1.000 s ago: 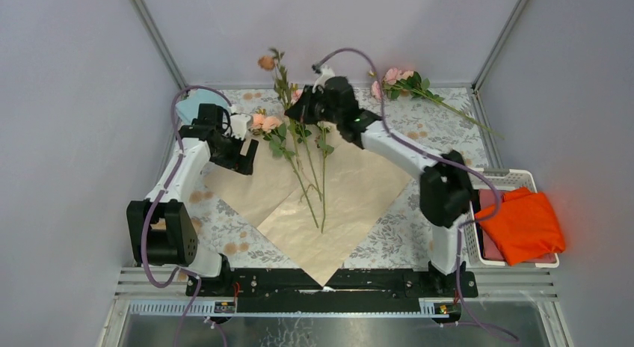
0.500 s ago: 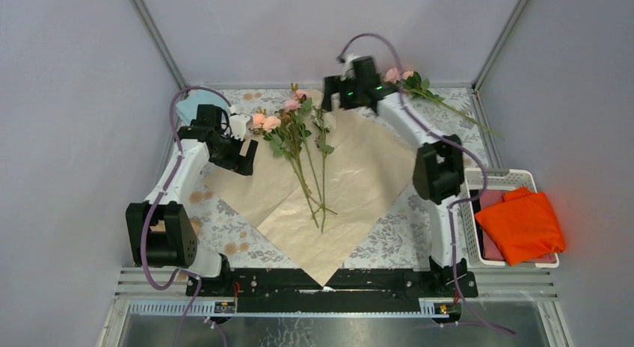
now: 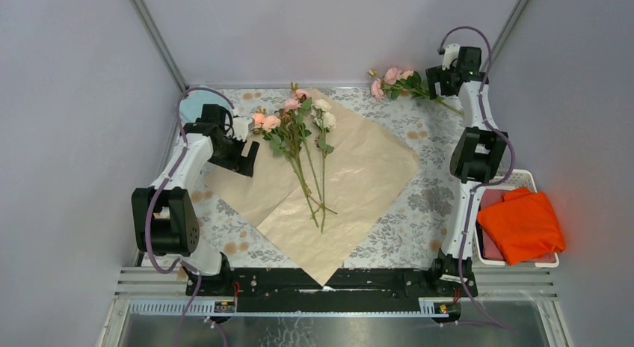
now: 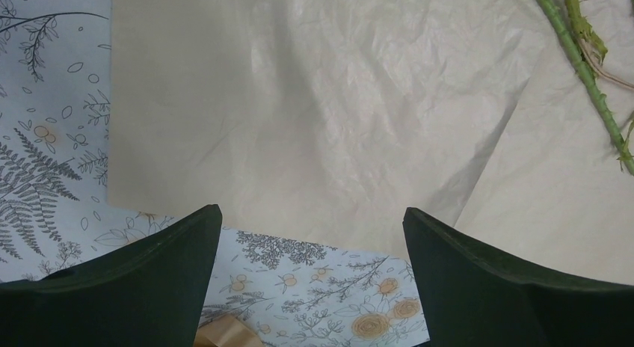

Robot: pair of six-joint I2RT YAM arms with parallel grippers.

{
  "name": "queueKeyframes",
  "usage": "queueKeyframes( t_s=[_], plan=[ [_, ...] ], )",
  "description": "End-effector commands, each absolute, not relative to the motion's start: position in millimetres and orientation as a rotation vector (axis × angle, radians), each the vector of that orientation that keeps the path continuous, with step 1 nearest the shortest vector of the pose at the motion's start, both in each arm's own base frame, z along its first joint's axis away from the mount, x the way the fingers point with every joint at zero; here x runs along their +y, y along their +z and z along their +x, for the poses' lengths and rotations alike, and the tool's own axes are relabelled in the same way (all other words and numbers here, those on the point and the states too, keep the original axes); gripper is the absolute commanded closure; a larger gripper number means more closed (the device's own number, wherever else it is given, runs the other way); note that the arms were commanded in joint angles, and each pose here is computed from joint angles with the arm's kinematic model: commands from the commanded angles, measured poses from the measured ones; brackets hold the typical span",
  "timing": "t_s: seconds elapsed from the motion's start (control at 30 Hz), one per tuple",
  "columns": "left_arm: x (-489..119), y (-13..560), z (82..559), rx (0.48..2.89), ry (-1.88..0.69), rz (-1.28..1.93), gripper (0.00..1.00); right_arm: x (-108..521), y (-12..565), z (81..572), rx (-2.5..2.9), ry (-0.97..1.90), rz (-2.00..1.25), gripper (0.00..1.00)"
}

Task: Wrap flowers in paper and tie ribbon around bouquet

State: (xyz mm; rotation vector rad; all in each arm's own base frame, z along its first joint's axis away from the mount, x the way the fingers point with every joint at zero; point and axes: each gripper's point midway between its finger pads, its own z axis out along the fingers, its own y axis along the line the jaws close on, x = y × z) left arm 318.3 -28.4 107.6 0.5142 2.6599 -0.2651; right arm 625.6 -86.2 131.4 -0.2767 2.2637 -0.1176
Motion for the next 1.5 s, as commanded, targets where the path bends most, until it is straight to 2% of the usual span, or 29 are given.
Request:
queueKeyframes(
  t_s=[0.0, 0.23, 0.3, 0.33, 0.4, 0.43, 0.53, 0.6, 0.73, 0.87, 0.93, 1.07, 1.27, 1.47],
  plan=[
    [-23.4, 110.3, 324.5, 2.680, -0.250, 0.507, 0.01, -70.8, 106.5, 645.0, 2.229, -0.024, -0.415, 0.00],
    [-24.1, 107.1, 325.9, 2.699, -0.263, 0.507, 0.01, -72.3, 60.1, 663.8, 2.242, -0.004, -0.414, 0.00],
    [-23.6, 104.6, 325.8, 2.708, -0.262, 0.507, 0.01, -76.8, 43.6, 658.3, 2.284, -0.028, -0.415, 0.03],
    [-23.2, 103.6, 325.9, 2.712, -0.260, 0.505, 0.01, -77.7, 37.2, 654.4, 2.304, -0.032, -0.422, 0.10],
    [-23.1, 102.2, 326.7, 2.717, -0.260, 0.503, 0.01, -79.0, 34.0, 648.1, 2.330, -0.040, -0.425, 0.51],
    [-23.3, 101.9, 327.0, 2.717, -0.263, 0.502, 0.01, -76.7, 37.8, 645.2, 2.329, -0.027, -0.439, 0.61],
    [-23.7, 102.4, 327.9, 2.716, -0.265, 0.501, 0.01, -58.9, 66.9, 638.0, 2.280, 0.051, -0.507, 0.79],
    [-23.0, 102.3, 328.0, 2.718, -0.259, 0.498, 0.01, -48.7, 99.4, 635.4, 2.232, 0.050, -0.531, 0.99],
    [-23.7, 106.9, 326.9, 2.703, -0.259, 0.496, 0.01, -35.7, 182.5, 627.7, 2.127, -0.073, -0.495, 1.00],
    [-25.9, 115.8, 323.9, 2.670, -0.269, 0.499, 0.01, 1.8, 301.9, 595.5, 1.981, -0.188, -0.378, 1.00],
    [-26.8, 121.5, 322.0, 2.647, -0.273, 0.500, 0.01, 43.2, 344.6, 568.1, 1.916, -0.076, -0.309, 1.00],
    [-29.5, 133.6, 319.2, 2.596, -0.286, 0.507, 0.01, 143.5, 391.3, 509.2, 1.766, 0.442, -0.174, 1.00],
    [-34.6, 147.2, 313.2, 2.534, -0.310, 0.514, 0.01, 270.3, 371.0, 440.7, 1.677, 0.871, 0.026, 1.00],
    [-36.8, 152.5, 308.5, 2.501, -0.318, 0.528, 0.01, 356.7, 257.8, 422.1, 1.953, 0.894, -0.009, 1.00]
  ],
)
